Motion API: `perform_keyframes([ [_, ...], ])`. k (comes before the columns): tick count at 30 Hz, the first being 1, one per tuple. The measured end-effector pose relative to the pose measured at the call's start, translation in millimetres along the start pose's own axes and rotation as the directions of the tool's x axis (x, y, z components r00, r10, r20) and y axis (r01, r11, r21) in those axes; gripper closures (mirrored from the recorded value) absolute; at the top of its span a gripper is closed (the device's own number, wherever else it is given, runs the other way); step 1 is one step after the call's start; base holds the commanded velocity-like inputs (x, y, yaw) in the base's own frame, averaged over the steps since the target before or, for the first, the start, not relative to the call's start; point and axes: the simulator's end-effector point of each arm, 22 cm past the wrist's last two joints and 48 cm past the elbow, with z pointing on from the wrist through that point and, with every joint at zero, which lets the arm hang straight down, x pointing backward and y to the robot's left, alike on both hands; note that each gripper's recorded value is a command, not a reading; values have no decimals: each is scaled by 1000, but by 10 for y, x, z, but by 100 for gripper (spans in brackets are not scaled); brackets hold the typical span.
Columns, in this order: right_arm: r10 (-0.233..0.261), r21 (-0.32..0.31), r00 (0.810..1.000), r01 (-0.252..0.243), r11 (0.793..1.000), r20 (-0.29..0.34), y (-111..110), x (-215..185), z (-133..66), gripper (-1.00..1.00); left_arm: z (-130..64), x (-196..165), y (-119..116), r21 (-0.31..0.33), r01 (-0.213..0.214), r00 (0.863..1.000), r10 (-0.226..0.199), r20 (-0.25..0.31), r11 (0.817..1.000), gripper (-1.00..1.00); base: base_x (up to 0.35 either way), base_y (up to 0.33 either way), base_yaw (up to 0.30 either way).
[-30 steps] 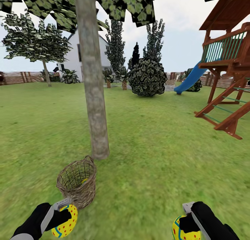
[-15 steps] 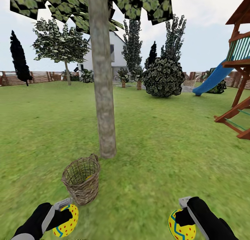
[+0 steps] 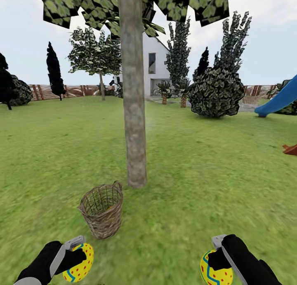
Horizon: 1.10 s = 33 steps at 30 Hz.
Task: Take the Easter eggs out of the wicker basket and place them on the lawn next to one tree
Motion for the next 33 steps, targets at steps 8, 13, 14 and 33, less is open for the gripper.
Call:
perform_keyframes([
  [8, -1, 0, 1000, 1, 1000, -15, 12, 54, 35, 100, 15, 33, -70, 5, -3, 1000, 3, -5, 1000, 100, 113, -330, 288],
  [13, 3, 0, 999, -3, 1000, -34, 9, 130, 81, 100, 15, 35, -73, 6, -3, 1000, 3, -5, 1000, 100, 116, -330, 288],
  [14, 3, 0, 999, -3, 1000, -34, 9, 130, 81, 100, 15, 34, -74, 6, -3, 1000, 3, -5, 1000, 100, 120, -330, 288],
  [33, 9, 19, 1000, -8, 1000, -16, -39, 49, 43, 100, 19, 45, -81, 6, -9, 1000, 9, -7, 1000, 100, 134, -324, 288],
])
